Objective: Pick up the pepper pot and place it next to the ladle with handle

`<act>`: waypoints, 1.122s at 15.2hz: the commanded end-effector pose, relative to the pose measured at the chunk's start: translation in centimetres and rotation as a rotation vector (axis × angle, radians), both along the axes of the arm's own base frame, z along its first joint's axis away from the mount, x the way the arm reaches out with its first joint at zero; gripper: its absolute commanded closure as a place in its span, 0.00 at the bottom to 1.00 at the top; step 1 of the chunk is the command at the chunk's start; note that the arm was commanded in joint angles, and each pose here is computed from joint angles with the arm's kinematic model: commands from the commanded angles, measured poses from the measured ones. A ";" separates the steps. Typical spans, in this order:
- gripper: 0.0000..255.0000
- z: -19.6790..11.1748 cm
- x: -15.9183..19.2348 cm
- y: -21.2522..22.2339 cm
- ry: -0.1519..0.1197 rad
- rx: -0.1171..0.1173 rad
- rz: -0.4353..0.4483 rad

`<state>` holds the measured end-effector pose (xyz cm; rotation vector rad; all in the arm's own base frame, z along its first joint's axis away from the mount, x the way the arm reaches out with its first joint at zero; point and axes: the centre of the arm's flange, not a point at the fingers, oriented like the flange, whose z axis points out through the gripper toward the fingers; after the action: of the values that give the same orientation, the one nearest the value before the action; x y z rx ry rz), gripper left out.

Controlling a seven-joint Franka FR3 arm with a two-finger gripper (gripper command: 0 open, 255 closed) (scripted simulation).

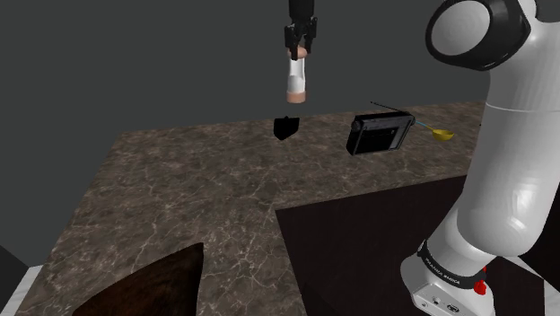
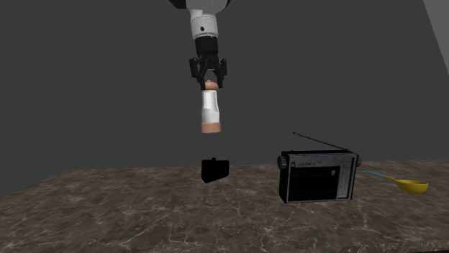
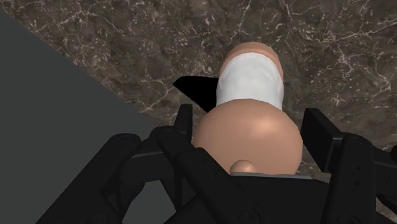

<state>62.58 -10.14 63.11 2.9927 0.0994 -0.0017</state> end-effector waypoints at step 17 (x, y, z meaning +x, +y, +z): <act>1.00 2.5 -11.5 -12.8 0.000 0.000 0.000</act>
<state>51.94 -21.97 66.00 2.9928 0.0971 -0.0035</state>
